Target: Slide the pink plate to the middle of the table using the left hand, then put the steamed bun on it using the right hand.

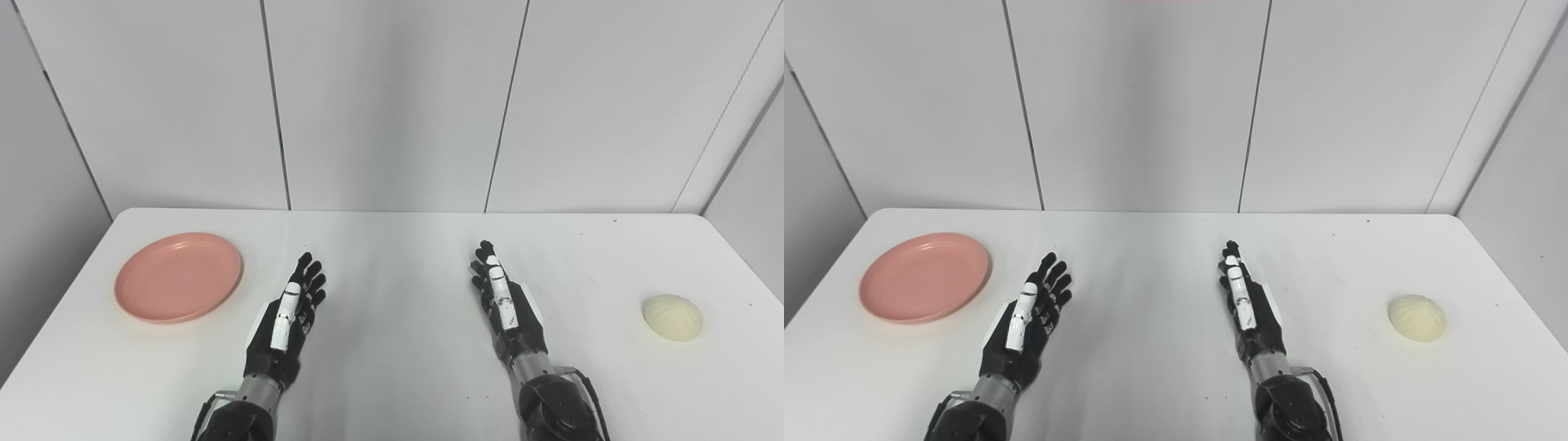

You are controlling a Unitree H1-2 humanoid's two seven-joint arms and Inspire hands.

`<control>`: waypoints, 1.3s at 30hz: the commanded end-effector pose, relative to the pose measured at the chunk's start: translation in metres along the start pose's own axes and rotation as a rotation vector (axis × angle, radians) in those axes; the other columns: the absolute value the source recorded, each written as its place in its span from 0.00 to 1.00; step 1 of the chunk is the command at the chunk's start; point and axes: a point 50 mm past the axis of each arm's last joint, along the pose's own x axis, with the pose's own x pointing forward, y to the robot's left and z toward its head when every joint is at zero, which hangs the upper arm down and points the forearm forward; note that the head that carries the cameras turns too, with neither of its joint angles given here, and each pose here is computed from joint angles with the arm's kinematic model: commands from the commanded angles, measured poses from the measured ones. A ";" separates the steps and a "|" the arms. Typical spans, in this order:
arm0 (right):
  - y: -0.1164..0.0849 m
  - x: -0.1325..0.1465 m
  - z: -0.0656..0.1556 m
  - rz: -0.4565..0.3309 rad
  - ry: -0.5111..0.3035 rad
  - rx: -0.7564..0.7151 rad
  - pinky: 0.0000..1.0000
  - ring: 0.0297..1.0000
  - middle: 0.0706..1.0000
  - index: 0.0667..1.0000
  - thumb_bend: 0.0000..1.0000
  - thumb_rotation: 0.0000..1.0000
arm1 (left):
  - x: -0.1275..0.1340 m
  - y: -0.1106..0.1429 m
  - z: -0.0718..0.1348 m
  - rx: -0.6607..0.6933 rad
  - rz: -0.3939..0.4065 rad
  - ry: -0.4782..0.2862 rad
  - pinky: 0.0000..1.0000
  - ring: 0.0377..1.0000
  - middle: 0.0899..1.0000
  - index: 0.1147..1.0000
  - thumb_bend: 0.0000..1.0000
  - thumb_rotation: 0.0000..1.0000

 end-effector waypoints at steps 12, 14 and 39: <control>-0.001 -0.018 -0.033 -0.009 0.090 0.028 1.00 1.00 1.00 1.00 0.18 1.00 | -0.030 0.013 -0.047 -0.033 0.052 0.185 1.00 0.99 1.00 1.00 0.40 1.00; -0.002 -0.018 -0.033 -0.007 0.087 0.031 1.00 1.00 1.00 1.00 0.18 1.00 | -0.030 0.013 -0.047 -0.033 0.053 0.186 1.00 0.99 1.00 1.00 0.40 1.00; -0.002 -0.018 -0.033 0.000 0.096 0.025 1.00 1.00 1.00 1.00 0.18 1.00 | -0.030 0.013 -0.047 -0.029 0.048 0.186 1.00 0.99 1.00 1.00 0.41 1.00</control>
